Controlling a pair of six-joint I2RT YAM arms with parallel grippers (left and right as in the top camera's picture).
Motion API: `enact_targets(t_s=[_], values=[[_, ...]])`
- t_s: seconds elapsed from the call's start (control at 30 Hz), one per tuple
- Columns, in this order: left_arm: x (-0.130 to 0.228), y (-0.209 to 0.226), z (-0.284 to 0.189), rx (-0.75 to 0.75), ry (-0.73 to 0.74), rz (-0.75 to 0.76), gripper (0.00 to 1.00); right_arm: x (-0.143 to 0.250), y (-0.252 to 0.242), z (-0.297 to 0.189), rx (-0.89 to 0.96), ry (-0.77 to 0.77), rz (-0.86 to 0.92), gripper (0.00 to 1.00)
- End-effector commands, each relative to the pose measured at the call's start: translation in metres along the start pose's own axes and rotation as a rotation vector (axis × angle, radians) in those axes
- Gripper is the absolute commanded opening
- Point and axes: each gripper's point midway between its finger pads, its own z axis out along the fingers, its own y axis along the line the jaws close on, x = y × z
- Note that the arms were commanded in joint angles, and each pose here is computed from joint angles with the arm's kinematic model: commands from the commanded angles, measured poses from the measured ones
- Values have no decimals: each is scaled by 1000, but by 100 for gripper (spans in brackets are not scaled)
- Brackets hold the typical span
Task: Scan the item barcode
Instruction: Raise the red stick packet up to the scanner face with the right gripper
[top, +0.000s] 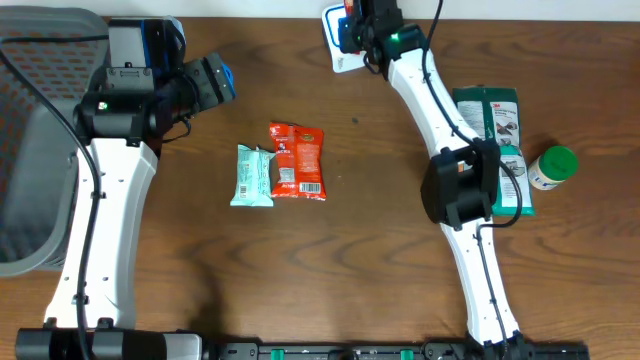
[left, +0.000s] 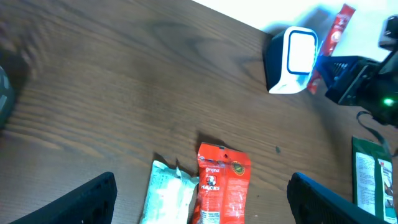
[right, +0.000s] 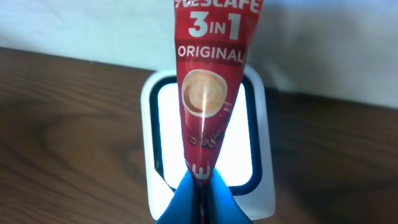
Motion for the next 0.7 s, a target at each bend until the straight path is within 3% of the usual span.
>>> enact_targets(t_s=[0.0, 0.4, 0.67], values=[[-2, 0, -4, -1, -10, 7, 88, 12, 4, 12, -9, 20, 27, 1], [-2, 0, -4, -1, -10, 7, 88, 19, 8, 14, -46, 45, 31, 1], [-2, 0, -4, -1, -10, 7, 88, -24, 6, -28, -167, -13, 59, 1]])
